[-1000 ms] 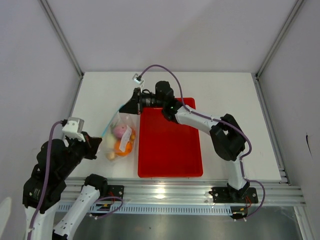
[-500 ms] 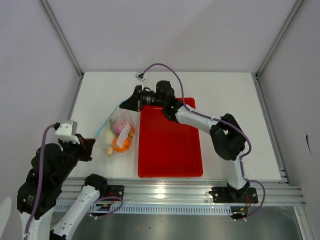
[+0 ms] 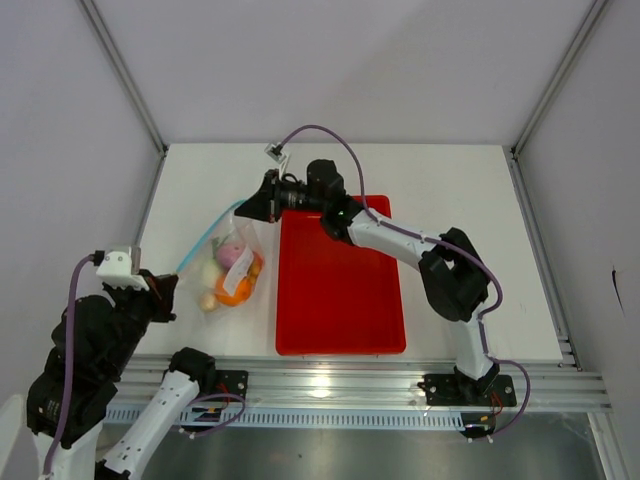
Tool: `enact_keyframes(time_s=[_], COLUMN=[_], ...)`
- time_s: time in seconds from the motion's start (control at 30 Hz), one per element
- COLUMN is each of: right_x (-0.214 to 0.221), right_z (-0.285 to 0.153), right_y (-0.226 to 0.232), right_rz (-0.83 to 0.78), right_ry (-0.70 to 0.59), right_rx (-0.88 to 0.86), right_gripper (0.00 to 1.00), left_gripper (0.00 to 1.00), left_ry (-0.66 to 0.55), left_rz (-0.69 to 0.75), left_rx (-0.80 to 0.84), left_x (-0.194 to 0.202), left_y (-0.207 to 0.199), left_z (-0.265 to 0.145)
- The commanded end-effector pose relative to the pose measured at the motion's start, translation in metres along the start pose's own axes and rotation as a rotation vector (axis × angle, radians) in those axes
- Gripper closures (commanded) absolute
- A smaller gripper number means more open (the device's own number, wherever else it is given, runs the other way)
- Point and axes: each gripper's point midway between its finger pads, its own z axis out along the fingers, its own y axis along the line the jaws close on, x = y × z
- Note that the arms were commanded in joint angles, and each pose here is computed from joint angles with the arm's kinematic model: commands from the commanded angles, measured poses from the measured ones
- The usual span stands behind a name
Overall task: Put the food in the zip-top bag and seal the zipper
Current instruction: Zip the zipper food storage bag at the center of the board, then place the zipper food storage bag at the center of the board.
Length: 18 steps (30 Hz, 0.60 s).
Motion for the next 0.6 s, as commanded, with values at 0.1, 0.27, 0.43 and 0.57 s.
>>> enact_keyframes(time_s=[0.1, 0.27, 0.43, 0.57], right_x=[0.01, 0.026, 0.029, 0.012], right_z=[0.022, 0.034, 0.039, 0.032], right_y=[0.021, 0.048, 0.061, 0.062], right_rz=[0.011, 0.07, 0.043, -0.02], right_ry=[0.023, 0.048, 0.064, 0.033], right_rx=[0.024, 0.012, -0.01, 0.011], right_gripper=[1.0, 1.0, 1.0, 1.0], left_gripper=[1.0, 0.99, 0.99, 0.99], left_ry=[-0.051, 0.005, -0.045, -0.115], left_rz=[-0.028, -0.042, -0.065, -0.074], left_rx=[-0.058, -0.088, -0.051, 0.061], left_x=[-0.001, -0.001, -0.016, -0.04], left_y=[0.007, 0.005, -0.003, -0.022], left_z=[0.02, 0.039, 0.04, 0.031])
